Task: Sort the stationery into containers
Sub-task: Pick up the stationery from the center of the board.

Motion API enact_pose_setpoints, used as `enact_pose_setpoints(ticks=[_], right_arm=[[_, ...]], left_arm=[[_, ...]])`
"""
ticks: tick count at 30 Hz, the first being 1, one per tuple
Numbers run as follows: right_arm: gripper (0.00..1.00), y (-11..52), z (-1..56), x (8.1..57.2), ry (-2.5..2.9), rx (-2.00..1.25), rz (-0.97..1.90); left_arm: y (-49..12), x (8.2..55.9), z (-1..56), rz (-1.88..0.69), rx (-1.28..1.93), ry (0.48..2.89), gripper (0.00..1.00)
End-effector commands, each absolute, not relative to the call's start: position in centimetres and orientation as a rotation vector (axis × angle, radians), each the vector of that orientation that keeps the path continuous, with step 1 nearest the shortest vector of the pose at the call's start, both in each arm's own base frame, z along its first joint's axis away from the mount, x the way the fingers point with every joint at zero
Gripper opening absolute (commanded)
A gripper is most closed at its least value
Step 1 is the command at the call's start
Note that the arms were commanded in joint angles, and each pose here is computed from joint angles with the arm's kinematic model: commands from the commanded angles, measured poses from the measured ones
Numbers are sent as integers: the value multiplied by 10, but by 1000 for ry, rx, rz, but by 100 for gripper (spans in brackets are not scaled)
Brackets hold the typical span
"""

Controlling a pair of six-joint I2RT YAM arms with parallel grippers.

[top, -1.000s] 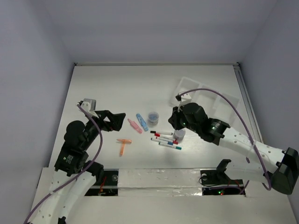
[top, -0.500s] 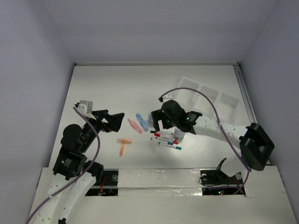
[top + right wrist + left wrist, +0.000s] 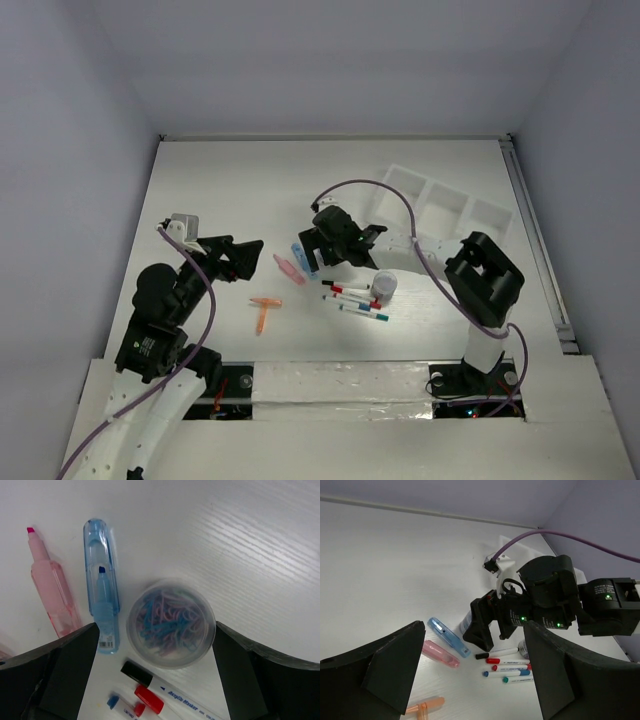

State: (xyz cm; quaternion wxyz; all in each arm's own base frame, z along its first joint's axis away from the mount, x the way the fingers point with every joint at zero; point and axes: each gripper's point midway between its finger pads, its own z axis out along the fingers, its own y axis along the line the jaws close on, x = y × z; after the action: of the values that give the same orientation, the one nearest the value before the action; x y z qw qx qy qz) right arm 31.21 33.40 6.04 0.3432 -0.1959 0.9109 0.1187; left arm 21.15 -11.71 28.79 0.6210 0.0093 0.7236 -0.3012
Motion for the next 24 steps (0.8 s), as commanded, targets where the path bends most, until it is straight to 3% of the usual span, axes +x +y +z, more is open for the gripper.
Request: enact_pose_setpoints(ticks=[1, 12, 18, 21, 24], right_arm=[[98, 349, 89, 339, 2265, -467, 300], [78, 336, 87, 347, 2272, -412, 227], [82, 327, 85, 342, 2299, -424, 180], [78, 326, 83, 340, 2305, -430, 187], [52, 325, 87, 342, 2295, -402, 184]], left_arm=[[-117, 215, 292, -696, 15, 1639, 77], [-118, 218, 290, -697, 19, 1647, 77], [-118, 219, 290, -697, 26, 1647, 76], [-116, 219, 292, -698, 25, 1639, 76], [-115, 220, 292, -692, 19, 1638, 76]])
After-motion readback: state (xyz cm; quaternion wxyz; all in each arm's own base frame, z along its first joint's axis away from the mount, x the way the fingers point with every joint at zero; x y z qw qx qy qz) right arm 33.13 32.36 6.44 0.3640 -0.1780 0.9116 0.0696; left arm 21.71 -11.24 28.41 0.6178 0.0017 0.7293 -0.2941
